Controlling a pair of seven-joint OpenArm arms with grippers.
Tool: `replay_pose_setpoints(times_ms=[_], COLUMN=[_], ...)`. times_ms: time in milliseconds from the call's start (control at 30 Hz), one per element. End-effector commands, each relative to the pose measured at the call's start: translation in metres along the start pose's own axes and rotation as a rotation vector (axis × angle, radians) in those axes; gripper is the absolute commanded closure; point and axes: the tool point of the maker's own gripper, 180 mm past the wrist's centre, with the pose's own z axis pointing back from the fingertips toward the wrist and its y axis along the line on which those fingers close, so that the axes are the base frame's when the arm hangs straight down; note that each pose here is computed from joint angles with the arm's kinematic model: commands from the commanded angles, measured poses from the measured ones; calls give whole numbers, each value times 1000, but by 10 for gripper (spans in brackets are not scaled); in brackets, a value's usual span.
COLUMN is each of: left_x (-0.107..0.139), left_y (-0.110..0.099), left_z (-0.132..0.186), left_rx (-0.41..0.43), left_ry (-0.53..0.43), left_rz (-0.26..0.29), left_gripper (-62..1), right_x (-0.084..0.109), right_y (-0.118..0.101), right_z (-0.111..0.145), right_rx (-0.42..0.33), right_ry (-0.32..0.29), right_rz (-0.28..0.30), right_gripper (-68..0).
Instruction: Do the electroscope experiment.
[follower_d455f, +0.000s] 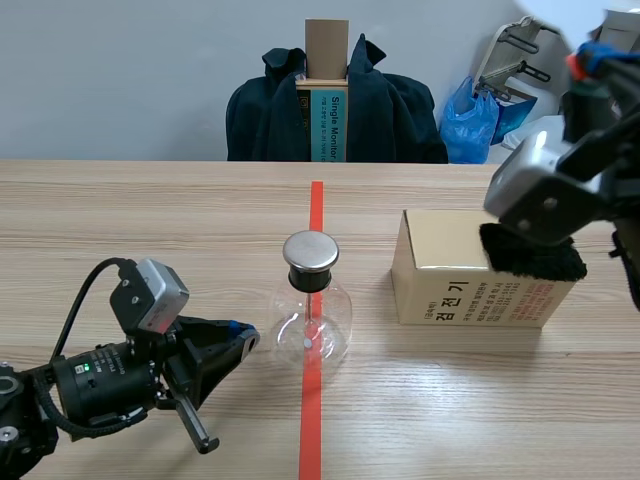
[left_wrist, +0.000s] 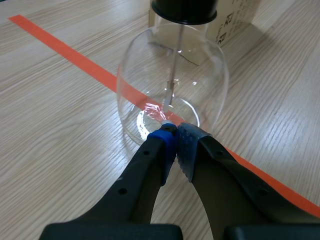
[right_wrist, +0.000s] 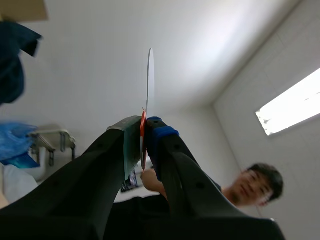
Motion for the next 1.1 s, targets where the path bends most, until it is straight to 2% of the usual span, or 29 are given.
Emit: replay_pose_setpoints(times_ms=[0, 300, 400, 500, 667, 800, 1067], left_x=[11, 9, 8, 8, 8, 8, 9], left_y=[-9, -15, -14, -11, -11, -10, -9], left_z=[-7, -13, -13, -13, -13, -13, -13], left_rx=[-11, 1, 5, 22, 25, 25, 36], left_ry=[-40, -37, -34, -34, -34, -34, -35], left_rz=[-2, -22, -24, -32, -33, -34, -38], left_gripper=[-17, -17, -17, -17, -16, -17, -17], right_x=[4, 39, 48, 54, 64, 72, 94], right_y=[8, 70, 88, 99, 101, 100, 102], right_z=[-1, 8, 11, 12, 11, 14, 25], right_rx=[10, 153, 212, 245, 248, 248, 273], right_ry=[-38, -224, -266, -284, -310, -360, -497], right_rz=[-5, -72, -109, -126, -136, -138, -132], right_gripper=[-9, -8, -8, -8, -8, -8, -8])
